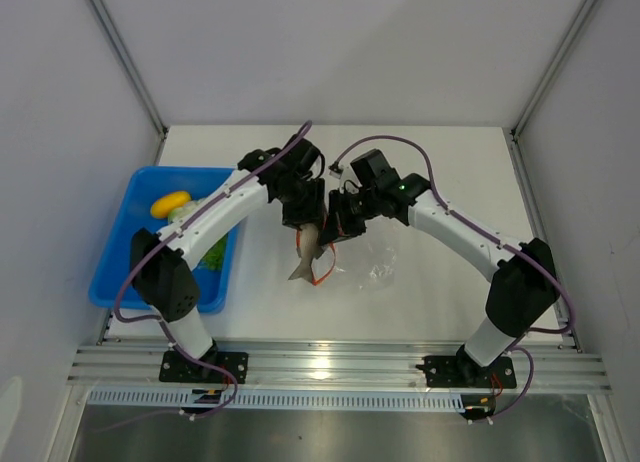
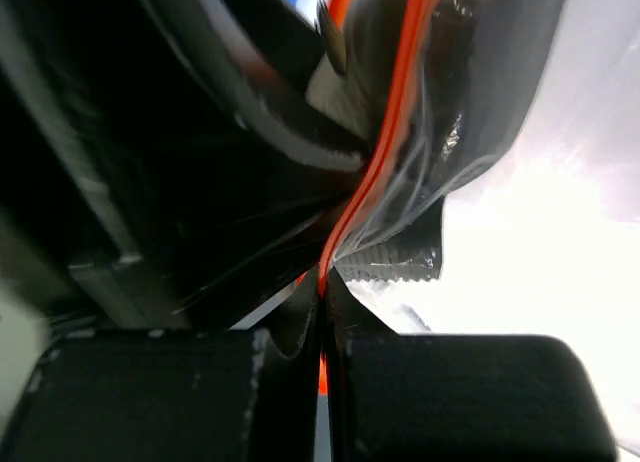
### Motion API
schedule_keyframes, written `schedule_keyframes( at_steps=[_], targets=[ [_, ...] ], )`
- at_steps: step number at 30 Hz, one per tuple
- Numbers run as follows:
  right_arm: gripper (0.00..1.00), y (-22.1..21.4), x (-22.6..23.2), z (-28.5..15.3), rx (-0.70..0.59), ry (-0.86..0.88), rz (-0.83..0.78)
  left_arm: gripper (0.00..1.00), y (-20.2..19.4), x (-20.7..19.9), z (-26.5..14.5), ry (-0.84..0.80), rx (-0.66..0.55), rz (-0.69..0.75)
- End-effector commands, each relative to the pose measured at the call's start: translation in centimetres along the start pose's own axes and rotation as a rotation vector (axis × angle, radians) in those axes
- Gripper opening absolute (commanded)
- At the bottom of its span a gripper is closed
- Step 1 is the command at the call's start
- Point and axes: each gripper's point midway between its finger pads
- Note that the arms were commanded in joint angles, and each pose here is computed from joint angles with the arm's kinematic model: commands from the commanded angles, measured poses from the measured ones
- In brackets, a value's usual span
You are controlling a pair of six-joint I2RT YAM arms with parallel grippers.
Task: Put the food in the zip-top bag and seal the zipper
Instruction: Place the fake fish in the zipper food storage bag.
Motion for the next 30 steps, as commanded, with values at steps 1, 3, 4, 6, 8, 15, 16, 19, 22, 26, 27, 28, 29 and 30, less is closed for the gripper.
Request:
schedule_keyframes(
  at_steps=[1, 3, 4, 6, 8, 15, 16, 19, 22, 26, 27, 28, 29, 30],
  targets=[
    [0.00, 0.4, 0.9, -0.2, 0.008, -0.008, -0.049, 0.01, 2.1, -1.0, -1.0, -0.012, -0.015, -0.006],
    [0.00, -0.2, 0.8, 0.2, 0.026, -0.025, -0.066, 0.00, 2.2, -0.9, -0.9, -0.011, 0.007, -0.026],
    [0.00, -0.5, 0.5, 0.4, 0.033, -0.034, -0.061, 0.01, 2.5, -0.8, -0.8, -0.014, 0.011, -0.039],
    [0.00, -0.8, 0.6, 0.6, 0.034, -0.026, -0.062, 0.01, 2.8, -1.1, -0.8, -0.038, 0.014, -0.049],
    [0.00, -1.0, 0.7, 0.8, 0.038, -0.013, -0.049, 0.15, 3.0, -1.2, -0.8, -0.051, 0.025, -0.059],
    [0.00, 0.0, 1.3, 0.4, 0.018, 0.033, -0.028, 0.51, 2.6, -0.8, -0.5, -0.051, 0.035, -0.060],
    [0.00, 0.4, 1.1, 0.1, 0.007, 0.040, -0.020, 0.61, 2.6, -0.7, -0.6, -0.047, 0.033, -0.060],
    [0.00, 0.9, 1.1, -0.6, -0.013, 0.062, 0.004, 0.75, 2.6, -0.4, -1.2, -0.045, 0.010, -0.057],
    [0.00, 1.3, 1.3, -1.1, -0.026, 0.093, 0.021, 0.86, 2.6, -0.4, -2.3, -0.058, -0.021, -0.051],
    [0.00, 1.7, 1.6, -1.6, -0.035, 0.122, 0.031, 0.88, 3.1, -0.5, -4.0, -0.078, -0.077, -0.038],
    [0.00, 1.6, 1.6, -1.6, -0.031, 0.133, 0.035, 0.88, 3.2, -0.5, -4.7, -0.089, -0.102, -0.034],
    [0.00, 1.6, 1.7, -1.7, -0.031, 0.137, 0.036, 0.88, 3.3, -0.3, -4.8, -0.083, -0.116, -0.029],
    [0.00, 1.5, 1.6, -1.7, -0.031, 0.137, 0.036, 0.88, 3.3, -0.1, -5.0, -0.082, -0.128, -0.026],
    [0.00, 1.5, 1.5, -1.7, -0.030, 0.136, 0.036, 0.88, 3.4, 0.2, -5.0, -0.074, -0.136, -0.025]
  ],
)
Point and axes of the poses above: each gripper's point midway between its finger pads, its own z axis out along the fingers, its own x axis along the line the jaws close on, y = z × x, and after that the axes turned 13 degrees about -z, right-handed
